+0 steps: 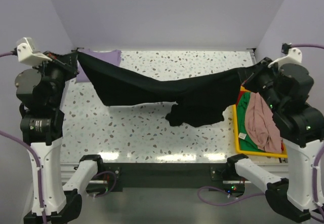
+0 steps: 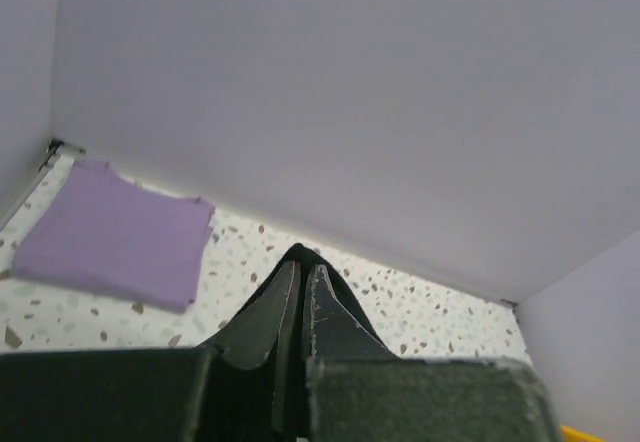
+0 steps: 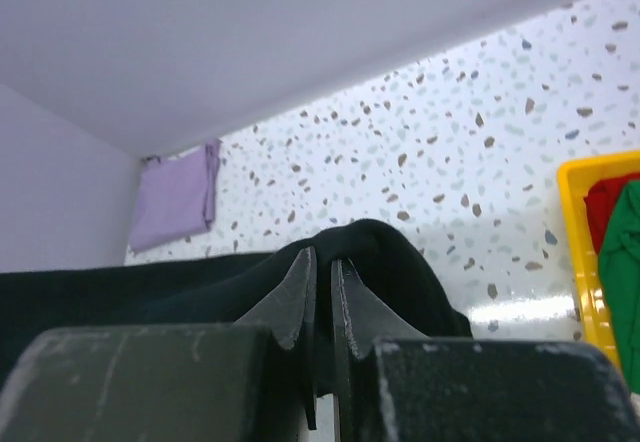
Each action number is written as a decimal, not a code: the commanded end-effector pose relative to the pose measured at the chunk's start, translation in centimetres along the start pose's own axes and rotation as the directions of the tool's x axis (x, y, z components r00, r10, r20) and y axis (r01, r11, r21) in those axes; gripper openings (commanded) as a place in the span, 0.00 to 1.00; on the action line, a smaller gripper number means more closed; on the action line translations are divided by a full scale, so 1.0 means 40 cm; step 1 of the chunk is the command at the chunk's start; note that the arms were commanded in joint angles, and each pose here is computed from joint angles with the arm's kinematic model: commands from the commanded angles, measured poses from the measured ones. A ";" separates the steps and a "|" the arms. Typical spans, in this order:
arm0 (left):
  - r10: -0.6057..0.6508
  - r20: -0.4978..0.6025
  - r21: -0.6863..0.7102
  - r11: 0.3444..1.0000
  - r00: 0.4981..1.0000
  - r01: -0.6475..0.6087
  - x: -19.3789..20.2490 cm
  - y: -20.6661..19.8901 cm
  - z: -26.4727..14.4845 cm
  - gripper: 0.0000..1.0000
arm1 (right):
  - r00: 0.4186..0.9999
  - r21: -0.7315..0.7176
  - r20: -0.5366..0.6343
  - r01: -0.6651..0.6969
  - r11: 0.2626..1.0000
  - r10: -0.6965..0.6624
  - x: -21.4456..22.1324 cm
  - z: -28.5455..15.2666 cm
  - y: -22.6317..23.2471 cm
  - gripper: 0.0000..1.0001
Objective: Fold and stack the t-shirts
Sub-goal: Flatten the tshirt out
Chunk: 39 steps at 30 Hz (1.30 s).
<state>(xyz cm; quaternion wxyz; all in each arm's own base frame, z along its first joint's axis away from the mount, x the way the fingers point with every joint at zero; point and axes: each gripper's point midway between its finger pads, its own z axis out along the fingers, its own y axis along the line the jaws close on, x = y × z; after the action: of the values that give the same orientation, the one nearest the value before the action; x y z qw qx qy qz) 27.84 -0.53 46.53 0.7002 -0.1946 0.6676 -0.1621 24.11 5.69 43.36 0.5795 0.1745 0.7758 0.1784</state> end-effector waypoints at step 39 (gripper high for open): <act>-0.141 0.291 0.299 0.953 0.946 0.050 -0.190 -0.068 0.779 0.00 | 0.785 -0.095 0.617 0.135 0.986 -0.048 -0.502 0.517 0.296 0.00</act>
<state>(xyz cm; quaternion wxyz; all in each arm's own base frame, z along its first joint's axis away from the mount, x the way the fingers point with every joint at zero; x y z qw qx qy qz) 61.35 1.06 49.43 0.7538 -0.1678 0.5851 -0.2476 53.16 9.77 54.77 0.7645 0.1294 0.6178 0.1308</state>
